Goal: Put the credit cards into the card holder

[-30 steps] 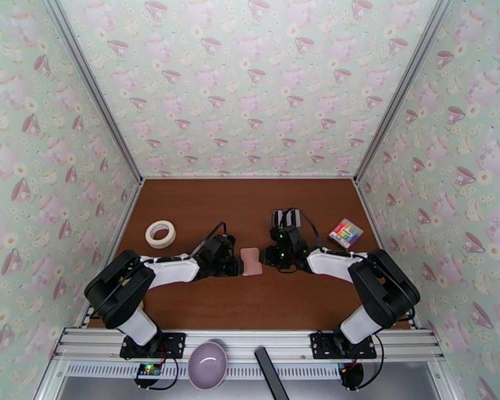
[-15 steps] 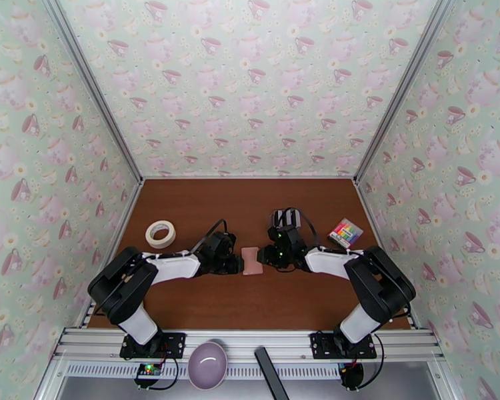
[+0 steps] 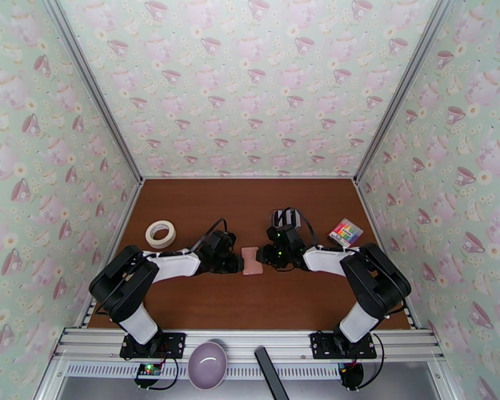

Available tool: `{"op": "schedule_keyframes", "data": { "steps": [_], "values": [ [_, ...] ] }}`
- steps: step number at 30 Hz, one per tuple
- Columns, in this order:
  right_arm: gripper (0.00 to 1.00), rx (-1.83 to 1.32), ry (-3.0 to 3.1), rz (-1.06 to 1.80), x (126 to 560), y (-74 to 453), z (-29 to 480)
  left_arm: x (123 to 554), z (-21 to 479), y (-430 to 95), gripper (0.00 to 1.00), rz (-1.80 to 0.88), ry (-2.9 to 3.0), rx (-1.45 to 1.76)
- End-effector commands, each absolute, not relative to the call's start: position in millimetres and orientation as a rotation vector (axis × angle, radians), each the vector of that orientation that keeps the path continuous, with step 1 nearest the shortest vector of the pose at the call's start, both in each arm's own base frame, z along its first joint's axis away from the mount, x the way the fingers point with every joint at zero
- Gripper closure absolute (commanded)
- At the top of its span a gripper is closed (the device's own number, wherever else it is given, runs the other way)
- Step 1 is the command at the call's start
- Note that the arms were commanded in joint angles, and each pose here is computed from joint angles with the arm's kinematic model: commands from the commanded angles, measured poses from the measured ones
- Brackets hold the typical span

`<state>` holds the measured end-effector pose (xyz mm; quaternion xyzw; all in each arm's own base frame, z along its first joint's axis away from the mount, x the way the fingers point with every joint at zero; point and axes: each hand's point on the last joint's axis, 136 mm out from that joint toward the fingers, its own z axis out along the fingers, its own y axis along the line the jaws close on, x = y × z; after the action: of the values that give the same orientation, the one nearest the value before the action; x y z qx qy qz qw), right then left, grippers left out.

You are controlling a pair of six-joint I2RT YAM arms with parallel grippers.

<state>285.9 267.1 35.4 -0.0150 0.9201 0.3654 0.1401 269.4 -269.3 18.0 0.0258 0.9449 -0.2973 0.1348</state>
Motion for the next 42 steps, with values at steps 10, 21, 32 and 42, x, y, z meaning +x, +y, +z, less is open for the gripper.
{"op": "schedule_keyframes", "data": {
  "steps": [10,21,32,42],
  "values": [
    [0.64,-0.046,2.618,1.169,287,281,51,290,-24,-222,0.65,-0.561,2.782,-0.034],
    [0.65,0.101,2.593,1.278,283,284,63,293,-24,-221,0.65,-0.591,2.78,-0.054],
    [0.65,0.156,2.601,1.335,274,282,63,300,-26,-223,0.65,-0.617,2.777,-0.075],
    [0.65,0.204,2.597,1.39,267,282,56,305,-24,-230,0.65,-0.657,2.769,-0.09]
  ]
}}
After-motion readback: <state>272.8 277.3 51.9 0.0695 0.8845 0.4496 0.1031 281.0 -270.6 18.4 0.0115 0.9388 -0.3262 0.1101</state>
